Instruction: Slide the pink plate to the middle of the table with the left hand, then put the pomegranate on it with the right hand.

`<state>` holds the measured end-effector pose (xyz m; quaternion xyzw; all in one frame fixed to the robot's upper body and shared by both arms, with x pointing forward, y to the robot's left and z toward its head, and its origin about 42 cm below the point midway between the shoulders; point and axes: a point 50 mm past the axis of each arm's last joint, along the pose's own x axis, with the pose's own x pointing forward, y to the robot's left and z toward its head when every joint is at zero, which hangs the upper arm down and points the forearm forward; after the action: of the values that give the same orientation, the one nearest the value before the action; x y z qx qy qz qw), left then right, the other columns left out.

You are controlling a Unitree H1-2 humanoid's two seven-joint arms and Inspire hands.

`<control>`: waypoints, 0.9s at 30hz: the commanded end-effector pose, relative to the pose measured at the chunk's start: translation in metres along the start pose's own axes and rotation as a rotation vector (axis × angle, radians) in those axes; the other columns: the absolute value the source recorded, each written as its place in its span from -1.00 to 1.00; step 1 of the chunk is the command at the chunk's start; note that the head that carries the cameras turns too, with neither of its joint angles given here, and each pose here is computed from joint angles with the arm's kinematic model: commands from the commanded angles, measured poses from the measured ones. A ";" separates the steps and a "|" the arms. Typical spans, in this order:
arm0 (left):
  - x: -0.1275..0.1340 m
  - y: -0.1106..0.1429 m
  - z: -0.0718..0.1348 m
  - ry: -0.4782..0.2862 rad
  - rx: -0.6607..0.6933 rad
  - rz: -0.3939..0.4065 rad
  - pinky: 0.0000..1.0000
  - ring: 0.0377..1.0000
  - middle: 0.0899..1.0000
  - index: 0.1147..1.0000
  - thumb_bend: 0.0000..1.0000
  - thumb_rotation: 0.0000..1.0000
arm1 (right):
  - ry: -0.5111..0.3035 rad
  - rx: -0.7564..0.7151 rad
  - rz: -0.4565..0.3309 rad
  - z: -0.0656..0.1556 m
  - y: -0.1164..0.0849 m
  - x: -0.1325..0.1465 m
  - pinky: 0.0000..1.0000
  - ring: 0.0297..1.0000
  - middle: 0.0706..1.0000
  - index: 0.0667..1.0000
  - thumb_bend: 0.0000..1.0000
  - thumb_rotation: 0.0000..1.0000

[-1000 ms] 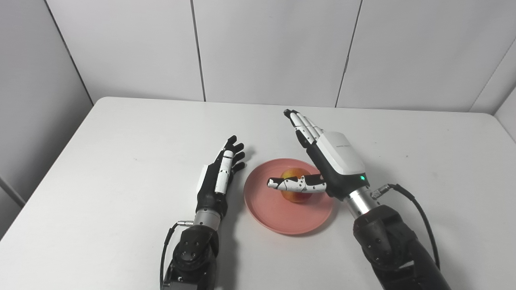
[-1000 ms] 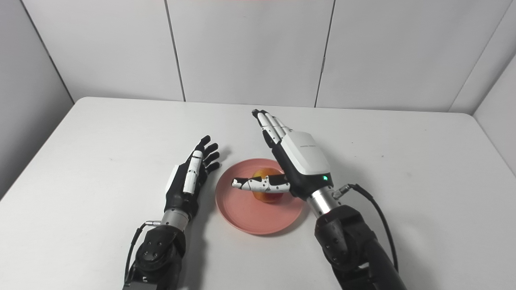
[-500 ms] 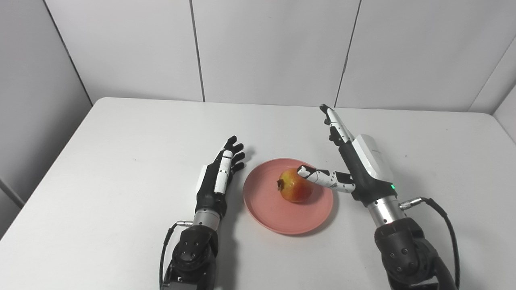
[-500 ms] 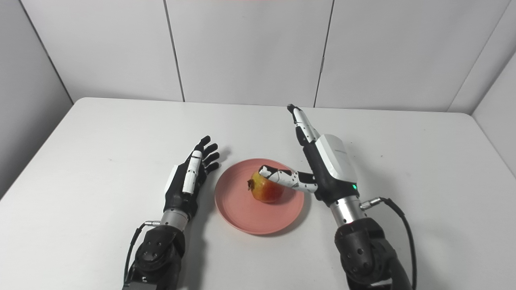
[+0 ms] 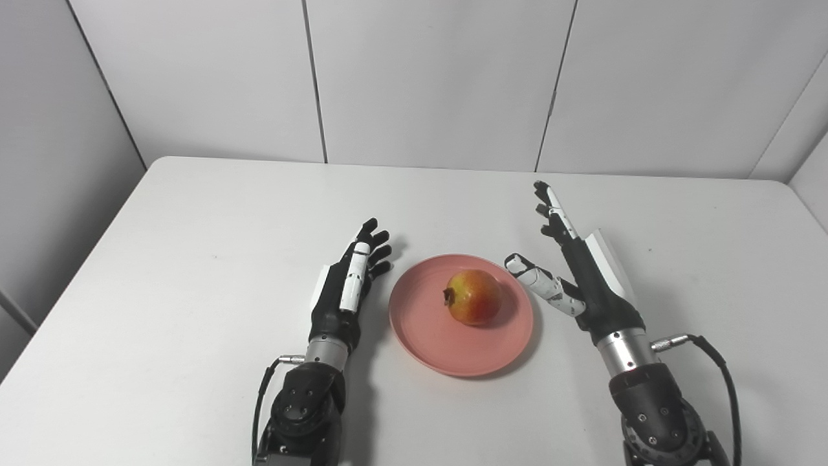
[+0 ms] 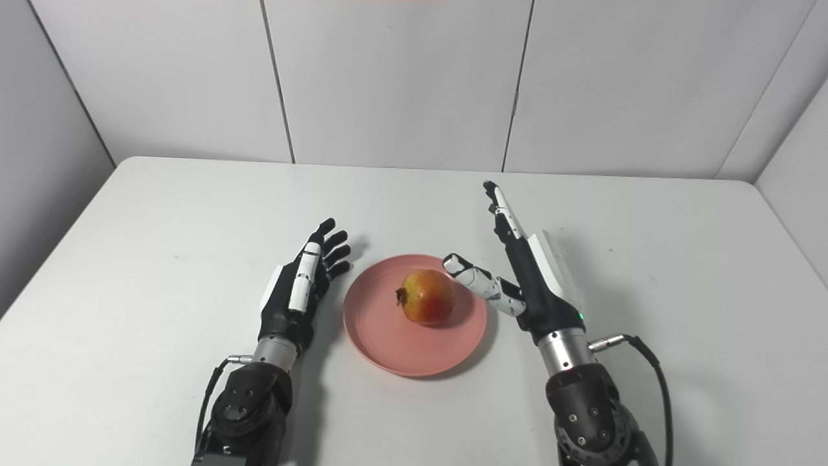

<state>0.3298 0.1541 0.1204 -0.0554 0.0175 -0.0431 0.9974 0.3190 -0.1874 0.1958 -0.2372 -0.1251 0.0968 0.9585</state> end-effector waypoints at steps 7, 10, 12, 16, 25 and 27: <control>0.001 0.005 0.005 -0.049 -0.014 -0.005 0.75 0.78 0.79 0.79 -0.19 1.00 | 0.018 0.243 -0.015 -0.011 0.000 0.002 0.92 1.00 1.00 1.00 0.67 1.00; 0.000 0.005 0.004 -0.051 -0.017 -0.009 0.76 0.78 0.80 0.79 -0.19 1.00 | 0.043 0.397 0.001 -0.021 0.004 0.002 0.99 1.00 1.00 1.00 0.56 1.00; 0.000 0.006 0.003 -0.050 -0.011 -0.011 0.76 0.78 0.80 0.79 -0.19 1.00 | 0.056 0.466 0.015 -0.028 0.007 0.000 1.00 1.00 1.00 1.00 0.47 1.00; -0.001 0.007 0.001 -0.048 0.000 -0.016 0.76 0.78 0.80 0.79 -0.18 1.00 | 0.069 0.546 0.044 -0.038 0.010 -0.004 1.00 1.00 1.00 1.00 0.28 1.00; -0.004 0.010 -0.007 -0.041 0.005 -0.020 0.78 0.79 0.80 0.79 -0.15 1.00 | 0.079 0.583 0.042 -0.048 0.023 -0.013 1.00 1.00 1.00 1.00 -0.04 1.00; -0.003 0.012 -0.008 -0.044 0.007 -0.029 0.79 0.80 0.82 0.81 -0.16 1.00 | 0.082 0.593 0.041 -0.049 0.025 -0.013 1.00 1.00 1.00 1.00 -0.12 1.00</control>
<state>0.3257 0.1631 0.1111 -0.0506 -0.0017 -0.0496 0.9975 0.3098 -0.1955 0.1233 0.0388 0.0013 0.1327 0.9904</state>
